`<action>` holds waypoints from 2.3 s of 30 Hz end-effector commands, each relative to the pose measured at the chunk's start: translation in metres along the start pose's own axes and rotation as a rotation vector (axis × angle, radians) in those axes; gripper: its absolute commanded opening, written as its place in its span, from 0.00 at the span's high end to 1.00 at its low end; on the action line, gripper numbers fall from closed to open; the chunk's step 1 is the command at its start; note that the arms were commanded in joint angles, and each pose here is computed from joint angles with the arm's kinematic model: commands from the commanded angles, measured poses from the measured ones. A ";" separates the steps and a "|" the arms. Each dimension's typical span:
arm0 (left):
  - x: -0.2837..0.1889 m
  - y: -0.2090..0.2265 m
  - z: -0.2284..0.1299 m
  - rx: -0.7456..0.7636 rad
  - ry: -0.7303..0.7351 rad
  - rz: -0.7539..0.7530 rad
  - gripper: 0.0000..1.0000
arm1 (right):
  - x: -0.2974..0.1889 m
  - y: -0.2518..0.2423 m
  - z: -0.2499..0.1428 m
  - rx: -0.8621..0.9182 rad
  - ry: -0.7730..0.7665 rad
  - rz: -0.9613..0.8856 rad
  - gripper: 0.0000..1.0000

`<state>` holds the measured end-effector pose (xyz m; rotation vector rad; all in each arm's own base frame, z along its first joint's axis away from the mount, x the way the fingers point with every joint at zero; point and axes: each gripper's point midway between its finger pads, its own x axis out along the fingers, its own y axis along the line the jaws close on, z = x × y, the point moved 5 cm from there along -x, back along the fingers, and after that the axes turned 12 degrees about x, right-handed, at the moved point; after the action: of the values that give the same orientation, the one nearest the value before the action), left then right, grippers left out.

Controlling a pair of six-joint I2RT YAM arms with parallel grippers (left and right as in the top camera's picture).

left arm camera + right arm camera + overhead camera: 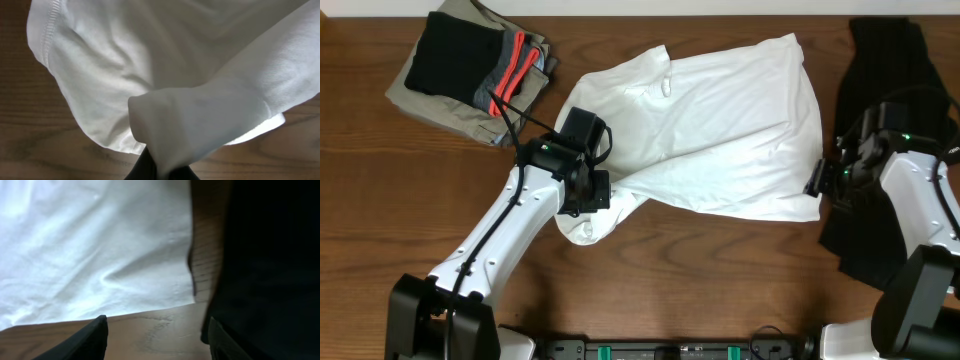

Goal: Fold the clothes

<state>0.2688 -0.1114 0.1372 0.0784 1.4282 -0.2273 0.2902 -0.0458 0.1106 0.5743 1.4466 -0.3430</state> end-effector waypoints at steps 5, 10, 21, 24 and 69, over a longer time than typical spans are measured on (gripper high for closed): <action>-0.002 0.004 0.001 -0.007 -0.012 0.018 0.94 | 0.013 -0.006 0.001 -0.011 0.013 -0.089 0.39; -0.002 0.004 0.002 -0.007 -0.015 0.018 0.94 | 0.021 -0.007 0.000 -0.014 0.039 -0.106 0.39; -0.002 0.004 0.002 -0.007 -0.014 0.018 0.94 | 0.046 0.008 -0.007 -0.080 0.093 -0.127 0.40; -0.002 0.004 0.002 -0.007 -0.014 0.018 0.94 | 0.051 0.007 -0.007 -0.079 0.105 -0.132 0.41; -0.053 -0.009 -0.018 -0.009 -0.058 -0.100 0.94 | -0.030 0.000 0.000 -0.022 0.068 -0.162 0.99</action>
<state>0.2432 -0.1056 0.1626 0.0582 1.4447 -0.2513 0.2785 -0.0447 0.1063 0.4677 1.6609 -0.4715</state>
